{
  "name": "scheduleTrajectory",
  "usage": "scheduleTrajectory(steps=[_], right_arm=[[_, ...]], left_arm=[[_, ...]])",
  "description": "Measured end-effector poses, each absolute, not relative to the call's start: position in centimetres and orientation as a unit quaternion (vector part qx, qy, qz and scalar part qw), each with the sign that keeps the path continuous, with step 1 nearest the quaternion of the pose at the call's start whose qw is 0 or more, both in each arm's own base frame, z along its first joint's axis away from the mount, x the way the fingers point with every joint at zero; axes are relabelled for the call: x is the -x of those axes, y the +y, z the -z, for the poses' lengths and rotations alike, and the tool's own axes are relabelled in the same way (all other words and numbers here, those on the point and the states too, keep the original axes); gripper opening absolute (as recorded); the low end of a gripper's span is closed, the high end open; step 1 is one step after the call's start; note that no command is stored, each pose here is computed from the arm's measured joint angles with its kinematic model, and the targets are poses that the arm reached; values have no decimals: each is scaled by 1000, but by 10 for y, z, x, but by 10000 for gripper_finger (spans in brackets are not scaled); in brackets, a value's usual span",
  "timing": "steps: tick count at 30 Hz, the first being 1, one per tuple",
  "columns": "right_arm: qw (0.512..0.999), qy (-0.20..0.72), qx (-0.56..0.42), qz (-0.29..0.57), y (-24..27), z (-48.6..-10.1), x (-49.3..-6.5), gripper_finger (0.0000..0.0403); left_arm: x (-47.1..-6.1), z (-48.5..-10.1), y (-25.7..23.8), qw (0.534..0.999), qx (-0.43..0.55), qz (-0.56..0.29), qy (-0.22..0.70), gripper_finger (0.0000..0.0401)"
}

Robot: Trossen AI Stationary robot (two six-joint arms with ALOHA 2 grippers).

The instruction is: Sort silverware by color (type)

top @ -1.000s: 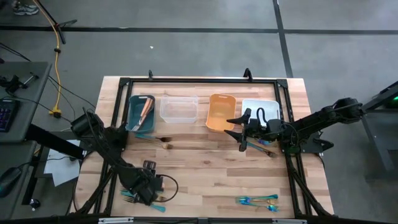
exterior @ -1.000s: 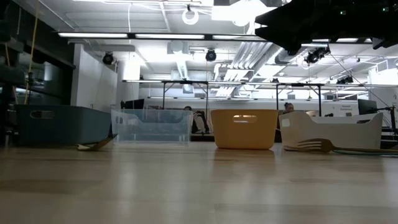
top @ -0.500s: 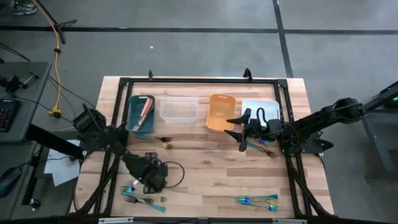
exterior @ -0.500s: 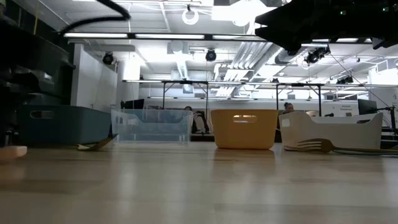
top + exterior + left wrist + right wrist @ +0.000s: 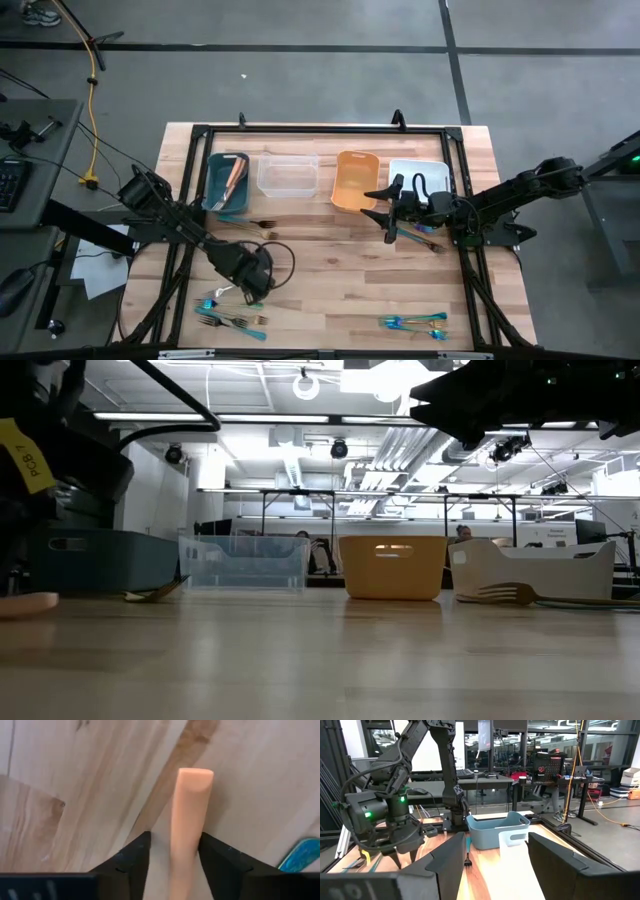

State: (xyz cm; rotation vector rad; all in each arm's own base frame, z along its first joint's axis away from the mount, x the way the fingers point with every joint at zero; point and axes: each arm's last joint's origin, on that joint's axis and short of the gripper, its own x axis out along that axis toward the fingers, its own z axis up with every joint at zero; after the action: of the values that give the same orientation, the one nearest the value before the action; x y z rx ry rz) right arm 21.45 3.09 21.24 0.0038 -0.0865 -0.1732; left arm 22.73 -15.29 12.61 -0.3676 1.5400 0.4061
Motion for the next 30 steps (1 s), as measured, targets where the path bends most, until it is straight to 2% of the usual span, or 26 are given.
scheduleTrajectory(steps=[5, 12, 19, 26, 30], right_arm=[[995, -43, -4, 86, 31, -212, -214, 210], [995, -43, -5, 86, 31, -212, -214, 210], [995, -43, -5, 86, 31, -212, -214, 210], [995, -43, -5, 86, 31, -212, -214, 210], [995, -46, -9, 86, 31, -213, -214, 210]], left_arm=[[-228, -126, -151, 681, 166, -182, 689, 61], [-234, -140, -146, 689, 154, -155, 691, 57], [-239, -192, -127, 760, 149, -131, 619, 57], [-239, -273, -101, 917, 68, -141, 368, 57], [-241, -299, -91, 966, 6, -146, 214, 57]])
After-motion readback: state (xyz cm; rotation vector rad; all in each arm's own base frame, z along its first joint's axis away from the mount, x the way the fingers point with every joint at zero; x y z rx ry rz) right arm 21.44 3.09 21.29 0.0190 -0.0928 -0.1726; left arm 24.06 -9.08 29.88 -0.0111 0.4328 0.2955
